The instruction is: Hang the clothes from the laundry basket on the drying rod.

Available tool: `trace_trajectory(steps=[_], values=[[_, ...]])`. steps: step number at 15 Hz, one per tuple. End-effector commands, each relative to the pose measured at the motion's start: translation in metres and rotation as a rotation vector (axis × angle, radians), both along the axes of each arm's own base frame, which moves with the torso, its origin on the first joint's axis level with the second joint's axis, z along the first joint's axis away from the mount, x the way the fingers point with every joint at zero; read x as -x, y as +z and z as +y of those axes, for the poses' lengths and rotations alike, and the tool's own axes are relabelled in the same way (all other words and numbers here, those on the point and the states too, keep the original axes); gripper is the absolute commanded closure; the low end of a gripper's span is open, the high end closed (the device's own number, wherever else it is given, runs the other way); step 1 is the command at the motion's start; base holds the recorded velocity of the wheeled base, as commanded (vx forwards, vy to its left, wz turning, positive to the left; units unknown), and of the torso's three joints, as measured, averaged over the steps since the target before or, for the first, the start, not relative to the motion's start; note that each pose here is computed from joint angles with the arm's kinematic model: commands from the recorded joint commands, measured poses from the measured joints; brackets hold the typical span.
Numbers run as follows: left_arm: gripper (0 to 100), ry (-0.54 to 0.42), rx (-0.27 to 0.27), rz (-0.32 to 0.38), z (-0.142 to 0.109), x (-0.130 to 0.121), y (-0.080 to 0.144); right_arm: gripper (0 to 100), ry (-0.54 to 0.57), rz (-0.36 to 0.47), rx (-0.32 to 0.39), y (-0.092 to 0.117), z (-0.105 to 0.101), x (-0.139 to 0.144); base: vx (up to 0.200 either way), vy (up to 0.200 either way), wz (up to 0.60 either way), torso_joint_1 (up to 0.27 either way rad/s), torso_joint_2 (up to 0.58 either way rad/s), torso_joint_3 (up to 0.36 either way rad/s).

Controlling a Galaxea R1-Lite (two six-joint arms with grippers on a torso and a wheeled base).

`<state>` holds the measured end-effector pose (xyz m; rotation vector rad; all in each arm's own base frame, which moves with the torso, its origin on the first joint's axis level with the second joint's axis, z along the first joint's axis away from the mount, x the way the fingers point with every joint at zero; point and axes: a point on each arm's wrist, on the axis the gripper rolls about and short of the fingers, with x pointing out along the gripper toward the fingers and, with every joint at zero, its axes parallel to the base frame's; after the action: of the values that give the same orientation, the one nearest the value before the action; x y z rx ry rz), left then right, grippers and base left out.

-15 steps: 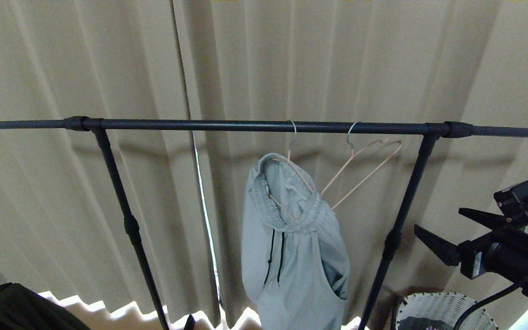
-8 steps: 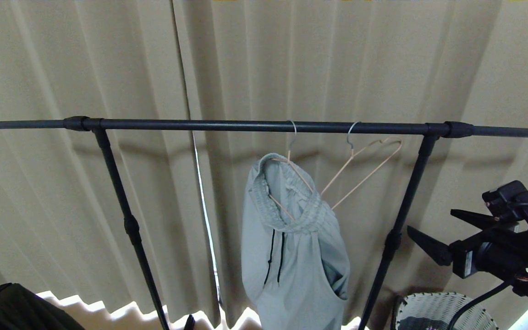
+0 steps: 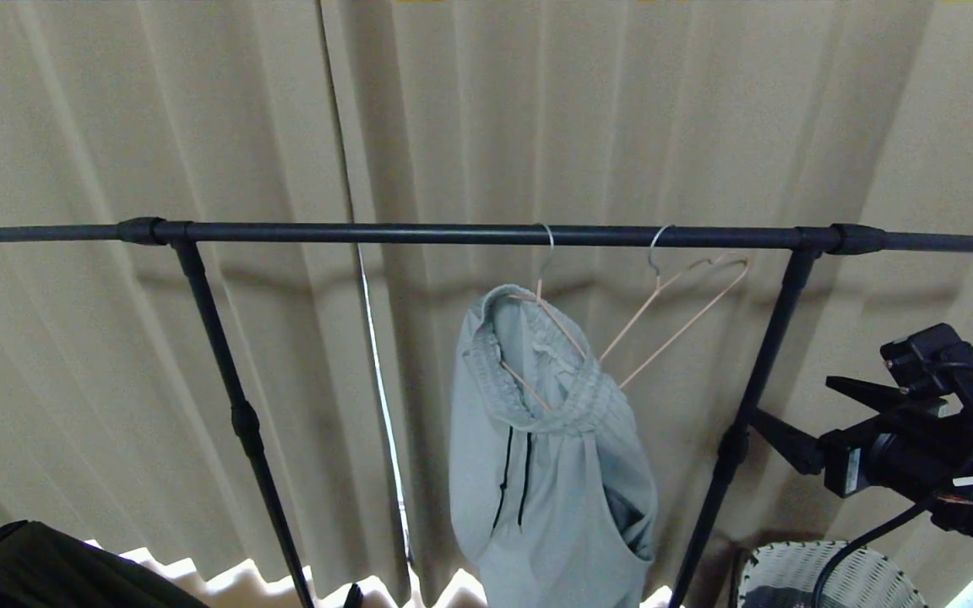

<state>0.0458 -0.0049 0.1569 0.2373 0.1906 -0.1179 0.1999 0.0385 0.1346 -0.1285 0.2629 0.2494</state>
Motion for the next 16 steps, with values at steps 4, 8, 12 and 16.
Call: trace_trajectory(steps=[4, 8, 12, 16], values=[[100, -0.002, 0.000, -0.012, 0.000, 0.003, -0.001, 0, 0.005, 0.025, 0.005, -0.006, 0.002, -0.005, 0.000, 0.100, 0.00, 0.005, 0.00, -0.002], [100, -0.002, 0.000, -0.014, 0.000, 0.004, -0.002, 0, 0.062, 0.061, 0.009, -0.014, 0.016, -0.008, 0.000, 0.000, 0.00, 0.000, 0.00, 0.000], [100, -0.019, 0.001, -0.022, 0.000, 0.005, -0.001, 0, 0.168, 0.077, -0.026, -0.016, 0.041, -0.004, 0.000, 0.000, 0.00, 0.000, 0.00, 0.000], [100, -0.030, 0.002, -0.025, 0.000, 0.006, -0.002, 0, 0.247, 0.074, -0.073, -0.012, 0.081, -0.017, 0.000, 0.000, 0.00, 0.000, 0.00, 0.000]])
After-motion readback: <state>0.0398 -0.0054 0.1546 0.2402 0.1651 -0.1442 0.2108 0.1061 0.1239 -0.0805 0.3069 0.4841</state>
